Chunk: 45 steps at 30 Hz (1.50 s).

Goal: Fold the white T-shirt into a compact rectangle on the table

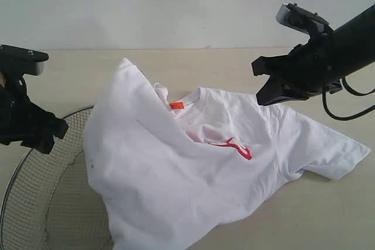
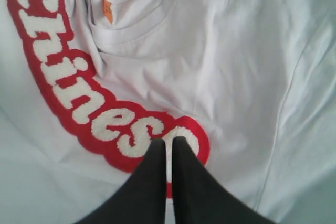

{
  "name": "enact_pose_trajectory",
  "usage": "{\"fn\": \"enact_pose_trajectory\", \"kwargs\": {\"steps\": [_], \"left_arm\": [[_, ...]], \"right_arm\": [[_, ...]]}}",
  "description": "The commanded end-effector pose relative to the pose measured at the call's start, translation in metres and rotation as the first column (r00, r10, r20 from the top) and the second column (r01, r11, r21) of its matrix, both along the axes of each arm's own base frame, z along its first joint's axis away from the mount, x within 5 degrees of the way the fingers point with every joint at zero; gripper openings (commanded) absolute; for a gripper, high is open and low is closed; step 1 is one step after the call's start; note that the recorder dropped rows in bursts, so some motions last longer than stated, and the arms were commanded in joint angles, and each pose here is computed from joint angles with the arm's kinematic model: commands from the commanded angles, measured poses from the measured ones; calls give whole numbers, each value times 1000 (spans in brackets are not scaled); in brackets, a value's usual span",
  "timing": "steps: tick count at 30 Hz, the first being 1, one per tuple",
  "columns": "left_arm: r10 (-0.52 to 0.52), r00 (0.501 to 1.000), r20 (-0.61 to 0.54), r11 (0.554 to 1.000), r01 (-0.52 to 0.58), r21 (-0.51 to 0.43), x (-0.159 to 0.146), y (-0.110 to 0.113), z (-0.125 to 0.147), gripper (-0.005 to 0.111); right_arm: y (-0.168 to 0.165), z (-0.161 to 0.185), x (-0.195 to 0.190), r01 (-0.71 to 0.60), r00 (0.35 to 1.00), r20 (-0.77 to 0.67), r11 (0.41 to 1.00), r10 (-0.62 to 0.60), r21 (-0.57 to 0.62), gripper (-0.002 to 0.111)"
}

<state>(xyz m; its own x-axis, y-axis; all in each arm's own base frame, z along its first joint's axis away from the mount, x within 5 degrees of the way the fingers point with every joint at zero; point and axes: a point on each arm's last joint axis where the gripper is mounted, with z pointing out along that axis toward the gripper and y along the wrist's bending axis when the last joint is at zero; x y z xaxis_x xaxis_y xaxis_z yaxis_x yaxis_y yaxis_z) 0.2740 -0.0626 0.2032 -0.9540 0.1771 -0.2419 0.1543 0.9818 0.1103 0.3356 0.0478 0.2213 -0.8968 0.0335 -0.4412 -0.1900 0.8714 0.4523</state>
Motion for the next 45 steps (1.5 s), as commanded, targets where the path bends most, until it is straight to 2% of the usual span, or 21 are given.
{"fn": "enact_pose_trajectory", "kwargs": {"steps": [1, 9, 11, 13, 17, 19, 32, 38, 41, 45], "left_arm": [[19, 998, -53, 1000, -19, -5, 4, -2, -18, 62], [13, 993, -114, 1000, -11, 17, 10, -3, -43, 61], [11, 993, -117, 1000, -10, 16, 12, -3, -47, 57], [11, 992, -122, 1000, -9, 17, 12, -4, -49, 46], [7, 993, -117, 1000, -4, 28, 13, -2, -50, 16], [35, 994, -105, 998, -30, 48, 14, 3, -49, 4], [136, 983, -125, 983, -119, 137, 16, 44, -48, 5], [134, 984, -117, 983, -116, 145, 15, 45, -41, 5], [134, 986, -104, 983, -118, 142, 15, 45, -38, 5], [126, 986, -112, 983, -109, 148, 14, 46, -37, 5]], "right_arm": [[2, 4, -4, -27, 1000, 11, 1000, 27, 16, 0], [2, 4, -4, -37, 999, 12, 999, 36, 14, 0], [3, 4, -4, -37, 999, 13, 999, 37, 15, 0], [3, 4, -4, -39, 999, 14, 999, 39, 14, 0], [2, 4, -4, -34, 999, 19, 999, 34, 10, 0], [2, 4, -4, -37, 999, 21, 999, 37, 9, 0], [2, 0, -4, -59, 998, 1, 998, 59, 1, 0], [-2, -39, 1, 16, 997, -74, 999, -18, -28, 0], [8, -57, 8, -16, 994, -109, 1000, 14, -23, 0], [30, -64, 22, -45, 996, -74, 998, 42, -37, 0]]}}
